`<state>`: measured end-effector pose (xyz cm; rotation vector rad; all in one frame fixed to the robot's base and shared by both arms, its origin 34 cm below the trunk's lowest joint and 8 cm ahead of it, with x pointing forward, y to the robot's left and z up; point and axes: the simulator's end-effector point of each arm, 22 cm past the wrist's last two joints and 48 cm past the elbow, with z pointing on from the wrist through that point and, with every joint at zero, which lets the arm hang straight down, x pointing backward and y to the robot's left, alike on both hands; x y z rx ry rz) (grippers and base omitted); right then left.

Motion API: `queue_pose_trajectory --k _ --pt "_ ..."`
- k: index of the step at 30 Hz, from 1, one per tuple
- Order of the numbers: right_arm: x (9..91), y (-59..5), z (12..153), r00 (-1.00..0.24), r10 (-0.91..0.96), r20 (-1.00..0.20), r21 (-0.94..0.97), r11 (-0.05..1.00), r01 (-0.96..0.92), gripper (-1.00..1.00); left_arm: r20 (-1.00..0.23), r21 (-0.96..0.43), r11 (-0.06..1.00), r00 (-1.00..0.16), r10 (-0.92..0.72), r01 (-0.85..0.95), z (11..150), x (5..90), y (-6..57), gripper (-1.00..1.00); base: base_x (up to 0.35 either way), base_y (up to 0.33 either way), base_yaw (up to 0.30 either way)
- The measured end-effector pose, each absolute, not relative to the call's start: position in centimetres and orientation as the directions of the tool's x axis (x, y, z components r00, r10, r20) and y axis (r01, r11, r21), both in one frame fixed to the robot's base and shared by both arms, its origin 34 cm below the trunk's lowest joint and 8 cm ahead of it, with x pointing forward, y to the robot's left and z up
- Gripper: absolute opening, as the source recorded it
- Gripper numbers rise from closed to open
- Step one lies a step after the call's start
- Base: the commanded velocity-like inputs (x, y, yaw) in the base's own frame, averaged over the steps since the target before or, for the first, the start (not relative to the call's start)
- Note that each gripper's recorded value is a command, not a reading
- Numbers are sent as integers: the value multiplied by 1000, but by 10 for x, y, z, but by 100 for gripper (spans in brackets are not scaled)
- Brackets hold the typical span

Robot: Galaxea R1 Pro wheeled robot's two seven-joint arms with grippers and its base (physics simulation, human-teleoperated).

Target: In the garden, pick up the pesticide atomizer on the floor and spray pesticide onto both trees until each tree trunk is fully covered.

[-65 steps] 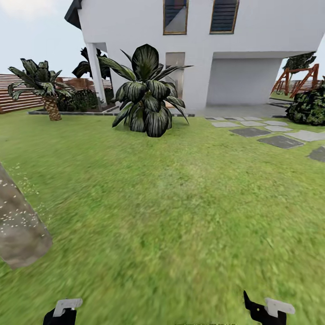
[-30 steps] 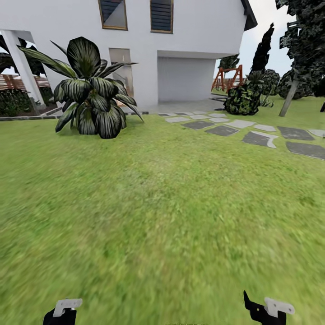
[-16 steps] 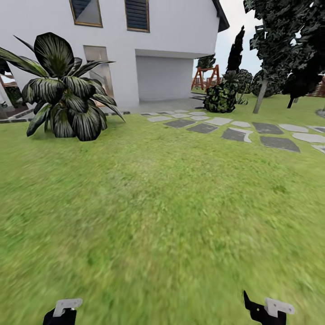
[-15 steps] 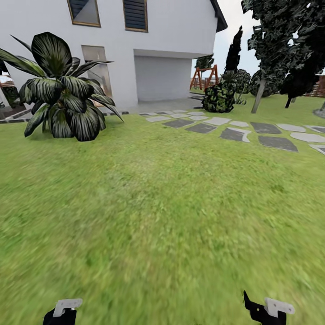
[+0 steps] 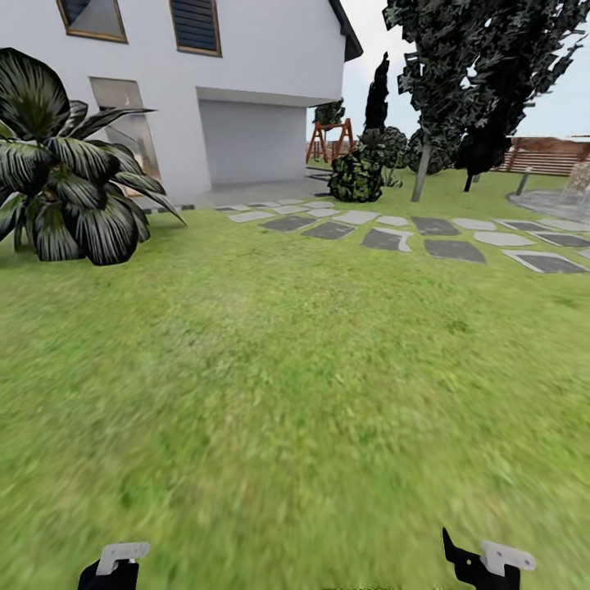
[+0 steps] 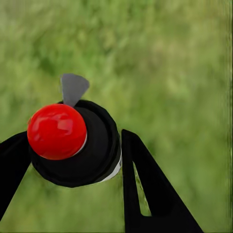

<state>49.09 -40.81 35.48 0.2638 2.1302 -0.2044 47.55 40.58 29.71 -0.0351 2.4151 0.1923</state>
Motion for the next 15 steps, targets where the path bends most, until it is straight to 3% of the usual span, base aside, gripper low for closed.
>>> queue_pose_trajectory --k 15 --pt "491 -408 355 -529 109 -842 -43 963 267 100 -659 129 989 -752 27 -78 297 476 406 -100 0 0 -290"
